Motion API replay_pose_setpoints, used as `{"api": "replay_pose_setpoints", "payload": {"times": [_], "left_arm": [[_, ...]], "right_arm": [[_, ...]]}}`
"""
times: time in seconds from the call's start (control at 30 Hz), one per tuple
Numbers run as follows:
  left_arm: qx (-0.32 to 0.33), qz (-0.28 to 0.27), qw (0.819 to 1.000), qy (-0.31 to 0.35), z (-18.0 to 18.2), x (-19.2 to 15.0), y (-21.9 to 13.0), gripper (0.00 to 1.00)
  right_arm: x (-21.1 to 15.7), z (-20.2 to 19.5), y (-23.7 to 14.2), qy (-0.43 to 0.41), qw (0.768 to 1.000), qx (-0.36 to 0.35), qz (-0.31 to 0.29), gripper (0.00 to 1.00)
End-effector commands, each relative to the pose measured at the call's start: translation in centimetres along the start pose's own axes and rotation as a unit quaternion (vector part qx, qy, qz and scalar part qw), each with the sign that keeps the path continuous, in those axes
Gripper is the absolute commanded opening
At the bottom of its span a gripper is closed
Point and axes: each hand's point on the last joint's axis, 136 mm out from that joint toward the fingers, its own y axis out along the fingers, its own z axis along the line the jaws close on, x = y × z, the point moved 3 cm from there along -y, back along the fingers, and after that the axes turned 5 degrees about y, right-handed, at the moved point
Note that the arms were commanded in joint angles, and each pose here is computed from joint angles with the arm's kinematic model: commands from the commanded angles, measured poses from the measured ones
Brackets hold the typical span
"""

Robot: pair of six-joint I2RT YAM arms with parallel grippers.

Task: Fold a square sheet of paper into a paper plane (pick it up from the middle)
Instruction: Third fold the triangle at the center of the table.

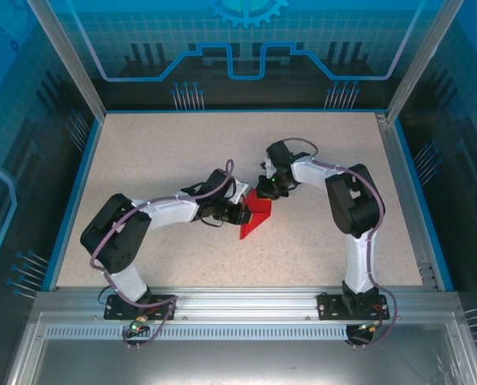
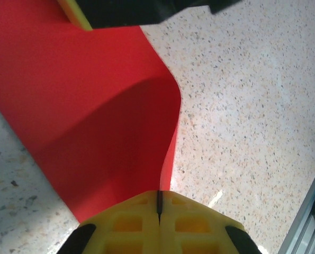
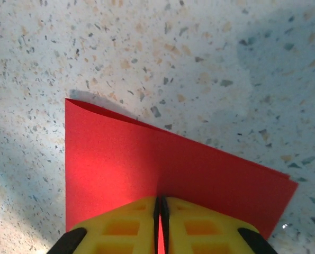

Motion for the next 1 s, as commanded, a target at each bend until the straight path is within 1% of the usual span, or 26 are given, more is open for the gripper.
{"api": "replay_pose_setpoints", "payload": {"times": [0.0,0.2,0.47,0.77,0.97], "left_arm": [[-0.008,0.011,1.000,-0.016,0.3,0.6,0.1,0.00],[0.003,0.018,0.999,-0.028,1.5,0.8,0.5,0.00],[0.001,0.019,0.999,-0.031,1.8,1.3,0.9,0.00],[0.001,0.031,0.998,-0.053,1.9,0.7,1.1,0.00],[0.013,0.032,0.998,-0.060,2.4,0.6,1.3,0.00]], "right_arm": [[-1.2,-0.4,1.0,-0.018,0.999,-0.012,0.032,0.14],[-1.3,-0.5,1.3,-0.016,0.999,-0.011,0.037,0.13],[-1.3,-0.5,1.5,-0.012,0.999,-0.014,0.037,0.14],[-1.4,-0.7,1.4,-0.009,0.999,-0.021,0.037,0.14],[-1.5,-0.9,1.6,-0.006,0.999,-0.022,0.038,0.13]]}}
